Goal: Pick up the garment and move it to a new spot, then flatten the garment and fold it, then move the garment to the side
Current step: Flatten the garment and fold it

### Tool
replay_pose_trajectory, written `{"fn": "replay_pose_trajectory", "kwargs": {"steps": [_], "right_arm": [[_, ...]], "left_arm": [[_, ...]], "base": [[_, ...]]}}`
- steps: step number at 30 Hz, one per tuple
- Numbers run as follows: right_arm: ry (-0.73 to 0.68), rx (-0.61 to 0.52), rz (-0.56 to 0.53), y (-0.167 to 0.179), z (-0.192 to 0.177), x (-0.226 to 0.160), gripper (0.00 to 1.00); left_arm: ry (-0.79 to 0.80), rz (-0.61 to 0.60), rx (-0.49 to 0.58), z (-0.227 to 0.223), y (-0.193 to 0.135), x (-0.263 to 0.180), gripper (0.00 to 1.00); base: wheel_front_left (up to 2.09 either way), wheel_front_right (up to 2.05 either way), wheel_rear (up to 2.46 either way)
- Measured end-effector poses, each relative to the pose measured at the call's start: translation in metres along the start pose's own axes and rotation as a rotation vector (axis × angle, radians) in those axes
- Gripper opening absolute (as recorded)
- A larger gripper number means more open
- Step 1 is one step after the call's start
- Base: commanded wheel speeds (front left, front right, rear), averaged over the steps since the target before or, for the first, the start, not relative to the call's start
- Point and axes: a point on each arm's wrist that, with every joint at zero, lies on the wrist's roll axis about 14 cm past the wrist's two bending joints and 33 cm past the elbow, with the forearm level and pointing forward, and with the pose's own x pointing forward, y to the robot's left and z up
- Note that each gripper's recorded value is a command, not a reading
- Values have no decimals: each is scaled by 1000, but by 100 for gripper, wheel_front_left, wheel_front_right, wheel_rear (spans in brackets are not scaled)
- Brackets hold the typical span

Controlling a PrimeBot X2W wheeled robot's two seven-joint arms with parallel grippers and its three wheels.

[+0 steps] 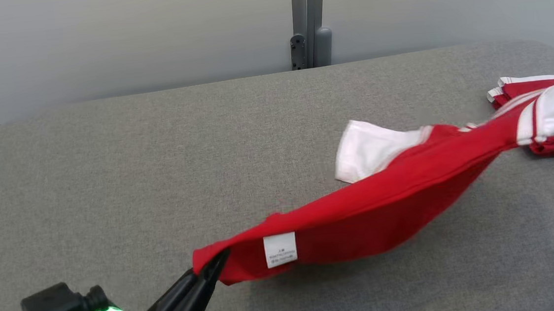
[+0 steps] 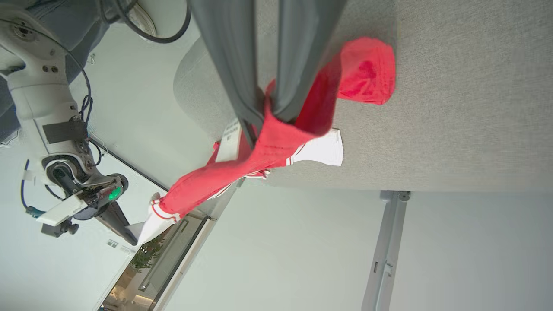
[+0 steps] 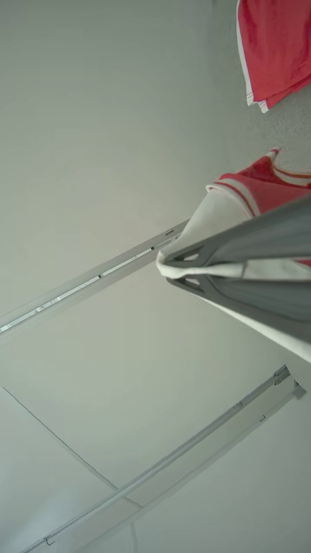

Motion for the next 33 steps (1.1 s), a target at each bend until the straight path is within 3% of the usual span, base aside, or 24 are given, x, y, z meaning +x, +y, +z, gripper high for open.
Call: {"fn": "replay_pose_trajectory", "kwargs": {"steps": [7, 13, 21, 26, 30, 33], "right_arm": [[-68, -96, 64, 18, 48, 30, 0], [-50, -123, 40, 11, 48, 95, 0], [-114, -61, 17, 7, 31, 220, 0], [-228, -14, 9, 6, 13, 282, 0], [-233, 10, -17, -11, -30, 308, 0], [-185, 31, -32, -27, -69, 316, 0]], "left_arm": [[-37, -171, 74, 53, -26, 16, 0], [-53, -161, 188, 105, 8, 72, 0], [-106, 10, 334, 185, 91, 194, 0], [-246, 179, 423, 229, 156, 251, 0], [-270, 281, 487, 220, 213, 276, 0], [-213, 312, 460, 182, 253, 291, 0]], "base": [[0, 0, 0], [0, 0, 0], [0, 0, 0], [0, 0, 0], [0, 0, 0], [0, 0, 0]]}}
